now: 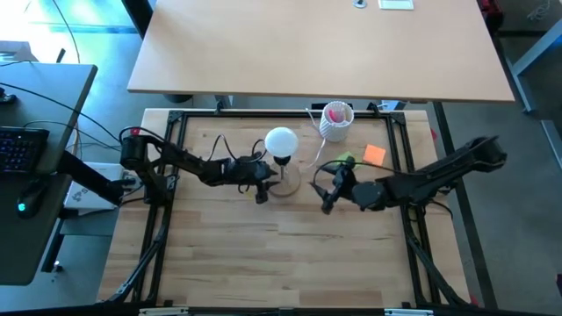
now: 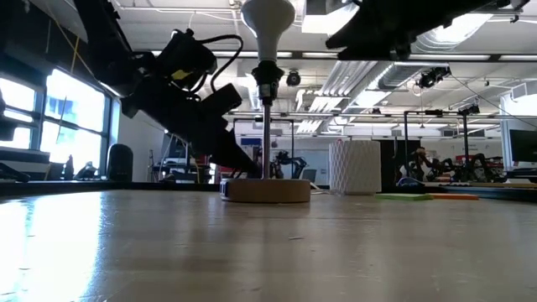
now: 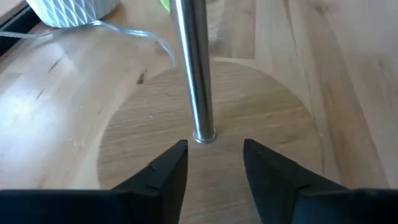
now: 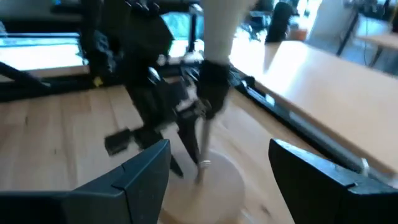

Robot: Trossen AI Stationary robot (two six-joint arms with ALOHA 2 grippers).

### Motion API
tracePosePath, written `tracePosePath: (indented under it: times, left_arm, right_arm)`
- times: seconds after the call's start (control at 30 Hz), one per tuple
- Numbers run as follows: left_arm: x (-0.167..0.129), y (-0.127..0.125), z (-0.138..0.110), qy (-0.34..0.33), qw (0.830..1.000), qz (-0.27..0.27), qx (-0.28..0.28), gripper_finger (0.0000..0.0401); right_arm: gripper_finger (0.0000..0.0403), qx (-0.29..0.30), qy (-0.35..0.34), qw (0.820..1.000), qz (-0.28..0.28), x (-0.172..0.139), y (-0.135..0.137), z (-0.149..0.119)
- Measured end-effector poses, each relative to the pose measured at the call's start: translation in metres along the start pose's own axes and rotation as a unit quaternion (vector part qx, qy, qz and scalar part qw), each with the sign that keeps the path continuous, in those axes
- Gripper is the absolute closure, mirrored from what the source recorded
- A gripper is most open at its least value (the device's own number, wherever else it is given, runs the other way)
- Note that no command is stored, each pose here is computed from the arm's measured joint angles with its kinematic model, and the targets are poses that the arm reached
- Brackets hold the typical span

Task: Screw lightbulb
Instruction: Remove the lightbulb from the lamp socket

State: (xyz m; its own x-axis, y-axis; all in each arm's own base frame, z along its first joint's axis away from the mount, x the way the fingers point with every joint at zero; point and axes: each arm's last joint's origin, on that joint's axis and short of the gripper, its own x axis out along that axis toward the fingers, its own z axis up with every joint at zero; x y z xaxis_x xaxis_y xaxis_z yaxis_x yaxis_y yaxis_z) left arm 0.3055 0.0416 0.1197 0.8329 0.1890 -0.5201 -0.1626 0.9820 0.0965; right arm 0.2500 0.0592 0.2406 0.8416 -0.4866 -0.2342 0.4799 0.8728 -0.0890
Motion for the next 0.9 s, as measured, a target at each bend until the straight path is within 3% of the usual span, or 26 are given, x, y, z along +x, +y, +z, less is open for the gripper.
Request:
tracePosePath:
  times: [0.13, 0.3, 0.57, 0.73, 0.9]
  left_arm:
    - [-0.006, 0.0, 0.002, 0.023, 1.0, -0.001, 0.0, 0.0236]
    - [-0.023, 0.002, 0.001, 0.07, 0.997, -0.001, 0.016, 0.0232]
    - [-0.065, 0.008, -0.023, 0.074, 0.996, 0.054, 0.003, 0.0231]
    - [-0.089, 0.009, -0.021, -0.045, 0.997, 0.056, -0.017, 0.0231]
    - [-0.105, 0.015, 0.003, -0.195, 0.978, 0.071, -0.003, 0.0231]
  right_arm:
    - [0.0135, -0.013, -0.038, 0.999, -0.003, 0.015, 0.008, 0.001]
    - [0.0135, 0.011, -0.077, 0.997, 0.006, 0.034, 0.009, 0.001]
    - [0.0135, 0.002, -0.105, 0.994, 0.008, 0.047, 0.008, 0.001]
    - [0.0135, -0.01, -0.121, 0.991, 0.049, 0.046, 0.008, 0.006]
    - [0.0135, -0.012, -0.142, 0.984, 0.105, 0.05, 0.003, 0.01]
